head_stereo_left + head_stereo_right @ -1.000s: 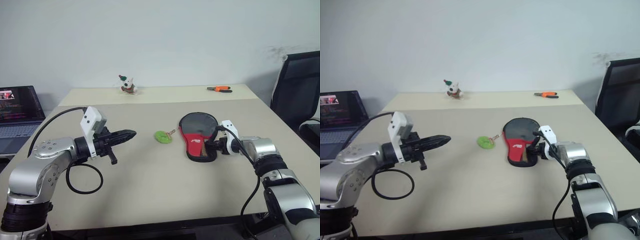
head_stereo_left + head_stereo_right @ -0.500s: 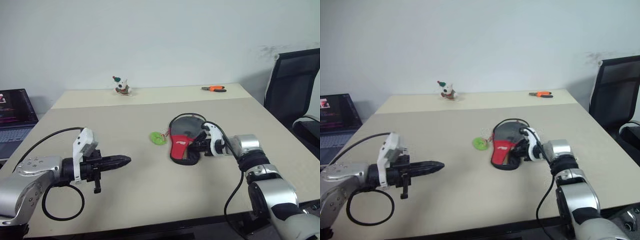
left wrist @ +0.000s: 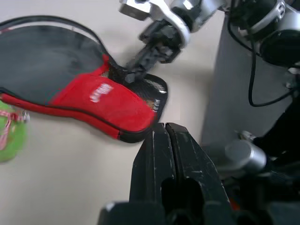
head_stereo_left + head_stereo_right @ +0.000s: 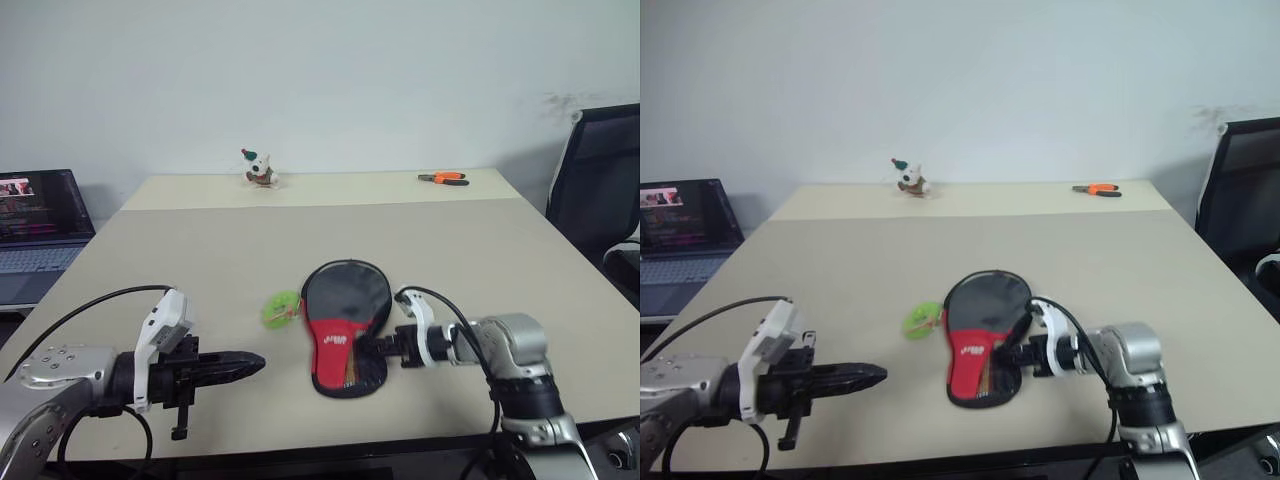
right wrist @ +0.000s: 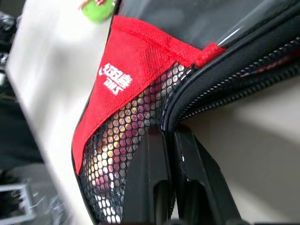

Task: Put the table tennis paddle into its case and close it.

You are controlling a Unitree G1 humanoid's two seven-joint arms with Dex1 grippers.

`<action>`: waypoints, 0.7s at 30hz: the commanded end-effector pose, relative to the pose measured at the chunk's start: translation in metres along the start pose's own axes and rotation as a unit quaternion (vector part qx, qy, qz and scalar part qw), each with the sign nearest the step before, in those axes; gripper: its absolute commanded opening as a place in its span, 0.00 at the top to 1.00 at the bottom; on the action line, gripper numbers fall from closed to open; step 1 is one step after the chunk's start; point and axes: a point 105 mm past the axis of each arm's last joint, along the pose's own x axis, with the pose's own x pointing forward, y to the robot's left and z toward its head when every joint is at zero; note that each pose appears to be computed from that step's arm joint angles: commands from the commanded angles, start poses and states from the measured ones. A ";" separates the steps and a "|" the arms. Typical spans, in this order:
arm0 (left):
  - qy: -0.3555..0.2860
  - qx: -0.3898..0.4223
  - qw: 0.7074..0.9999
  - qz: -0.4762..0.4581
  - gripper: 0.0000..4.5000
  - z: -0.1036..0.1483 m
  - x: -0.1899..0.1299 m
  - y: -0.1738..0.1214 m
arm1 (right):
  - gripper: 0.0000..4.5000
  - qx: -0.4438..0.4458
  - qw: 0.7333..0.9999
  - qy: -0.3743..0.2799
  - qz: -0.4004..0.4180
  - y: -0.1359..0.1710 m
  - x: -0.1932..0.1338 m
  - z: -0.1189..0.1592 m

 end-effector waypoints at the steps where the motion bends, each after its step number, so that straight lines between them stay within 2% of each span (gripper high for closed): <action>1: 0.000 0.034 0.999 0.004 1.00 0.015 -0.004 0.002 | 0.99 -0.010 1.000 -0.010 0.014 0.011 -0.013 -0.010; 11: 0.000 0.055 0.998 -0.006 1.00 0.025 0.002 0.012 | 0.99 0.007 1.000 -0.017 -0.010 0.005 -0.018 -0.022; 21: 0.004 0.057 0.998 -0.017 1.00 0.024 0.003 0.008 | 0.99 0.012 1.000 -0.017 -0.007 0.006 -0.025 -0.029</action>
